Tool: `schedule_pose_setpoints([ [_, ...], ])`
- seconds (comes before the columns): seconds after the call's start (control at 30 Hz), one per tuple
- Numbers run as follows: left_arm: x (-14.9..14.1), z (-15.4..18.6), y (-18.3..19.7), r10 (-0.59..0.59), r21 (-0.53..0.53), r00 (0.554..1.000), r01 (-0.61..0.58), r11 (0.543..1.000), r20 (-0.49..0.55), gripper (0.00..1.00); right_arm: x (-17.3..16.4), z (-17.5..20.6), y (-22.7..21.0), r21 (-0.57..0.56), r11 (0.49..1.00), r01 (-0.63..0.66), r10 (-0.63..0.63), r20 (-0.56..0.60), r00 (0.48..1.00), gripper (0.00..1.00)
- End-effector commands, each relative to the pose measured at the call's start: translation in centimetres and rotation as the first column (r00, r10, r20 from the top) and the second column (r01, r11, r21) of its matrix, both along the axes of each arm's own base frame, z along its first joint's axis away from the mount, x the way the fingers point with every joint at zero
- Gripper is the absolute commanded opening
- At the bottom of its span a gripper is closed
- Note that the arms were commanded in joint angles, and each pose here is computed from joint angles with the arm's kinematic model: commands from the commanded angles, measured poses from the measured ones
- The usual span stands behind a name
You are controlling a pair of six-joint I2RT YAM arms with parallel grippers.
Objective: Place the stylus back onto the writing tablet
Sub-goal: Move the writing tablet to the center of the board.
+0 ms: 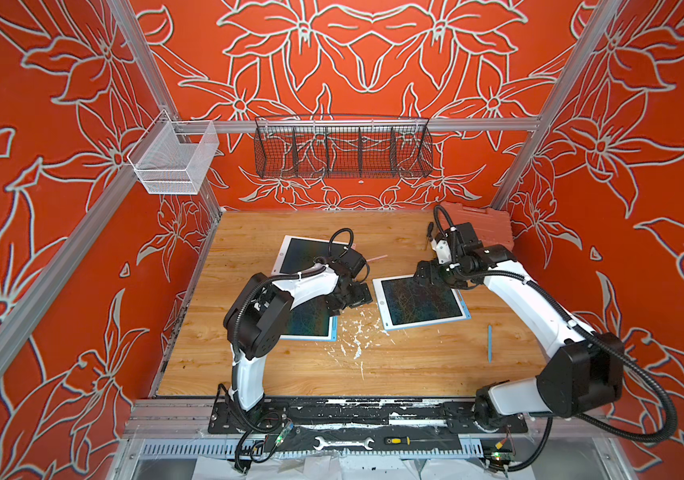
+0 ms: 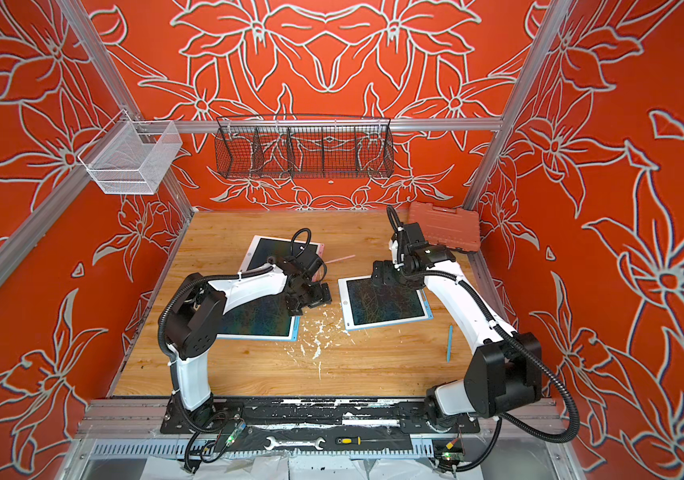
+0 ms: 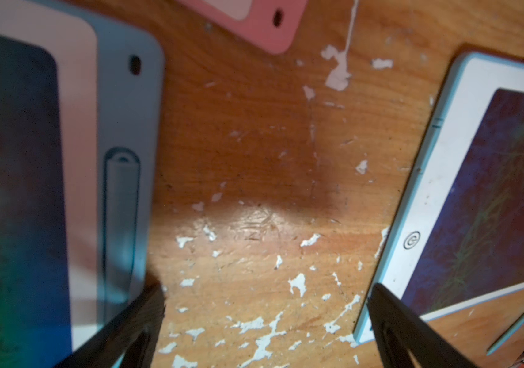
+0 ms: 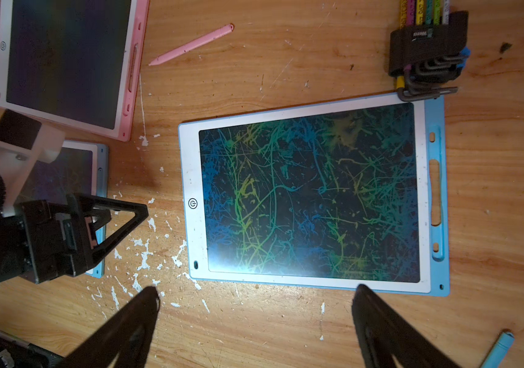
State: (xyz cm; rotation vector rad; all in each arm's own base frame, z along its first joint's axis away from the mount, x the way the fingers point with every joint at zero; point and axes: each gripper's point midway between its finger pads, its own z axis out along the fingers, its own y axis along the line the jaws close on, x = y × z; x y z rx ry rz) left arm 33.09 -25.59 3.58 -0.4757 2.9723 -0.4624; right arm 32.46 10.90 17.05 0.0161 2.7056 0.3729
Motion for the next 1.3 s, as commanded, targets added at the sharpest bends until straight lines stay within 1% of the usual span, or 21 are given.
schedule_pose_setpoints([
  [0.0, -1.3, -1.9, 3.1, 0.028, 0.099, 0.998, -0.022, 0.995, -0.055, 0.98, 0.1, 0.5, 0.0, 0.008, 1.000, 0.005, -0.005, 0.001, 1.000, 0.97],
  [0.33, -1.2, -2.5, 6.0, 0.066, 0.127, 0.996, -0.058, 0.990, -0.060, 0.98, 0.0, 0.6, -0.1, 0.004, 1.000, 0.007, -0.007, 0.000, 1.000, 0.97],
  [0.47, -1.1, -2.9, 6.9, 0.096, 0.110, 0.993, -0.088, 0.990, -0.068, 0.98, 0.0, 0.6, 0.0, 0.006, 1.000, 0.005, -0.005, 0.000, 1.000, 0.97],
  [0.73, -0.8, -3.3, 8.7, 0.125, 0.130, 0.990, -0.115, 0.985, -0.072, 0.98, -0.1, 0.8, -0.1, 0.005, 1.000, 0.006, -0.006, 0.000, 1.000, 0.97],
  [0.83, -0.9, -3.4, 9.6, 0.139, 0.149, 0.988, -0.128, 0.981, -0.068, 0.98, -0.1, 0.8, -0.1, 0.004, 1.000, 0.007, -0.007, 0.000, 1.000, 0.97],
  [1.27, -1.4, -4.0, 12.8, 0.210, 0.163, 0.975, -0.196, 0.967, -0.074, 0.98, -0.2, 0.7, -0.1, 0.005, 1.000, 0.009, -0.009, -0.003, 1.000, 0.97],
])
